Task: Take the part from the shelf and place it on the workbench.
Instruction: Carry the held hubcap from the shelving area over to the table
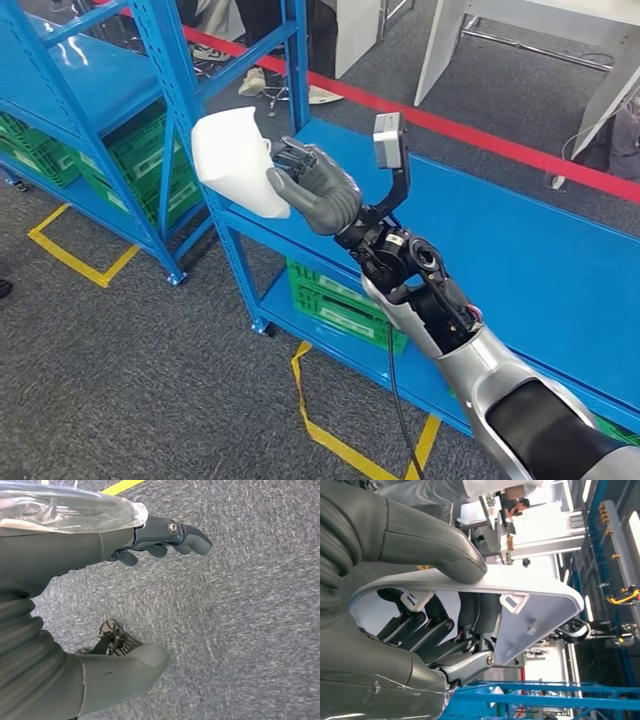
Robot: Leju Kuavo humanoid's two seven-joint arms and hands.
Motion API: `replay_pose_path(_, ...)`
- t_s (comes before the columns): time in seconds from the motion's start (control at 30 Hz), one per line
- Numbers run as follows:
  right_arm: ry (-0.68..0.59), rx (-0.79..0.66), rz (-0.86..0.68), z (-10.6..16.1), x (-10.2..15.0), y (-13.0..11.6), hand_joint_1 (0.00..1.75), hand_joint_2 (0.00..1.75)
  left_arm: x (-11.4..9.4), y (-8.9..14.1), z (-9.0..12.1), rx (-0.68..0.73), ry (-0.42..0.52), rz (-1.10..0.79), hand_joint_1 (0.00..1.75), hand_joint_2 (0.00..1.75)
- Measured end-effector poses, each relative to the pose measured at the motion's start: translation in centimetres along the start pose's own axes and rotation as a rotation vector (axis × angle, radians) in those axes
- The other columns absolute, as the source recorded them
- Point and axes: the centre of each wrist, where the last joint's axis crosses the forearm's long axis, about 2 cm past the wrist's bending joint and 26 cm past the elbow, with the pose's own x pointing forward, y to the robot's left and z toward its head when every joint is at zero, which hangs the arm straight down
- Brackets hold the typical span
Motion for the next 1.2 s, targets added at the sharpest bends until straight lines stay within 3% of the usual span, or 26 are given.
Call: replay_pose_path(1.2,0.011,-0.009,-0.032,0.63,-0.66,0.16,1.75,1.75,-0.01,-0.44,0.15,-0.002,0.005,0.001,0.0,1.75)
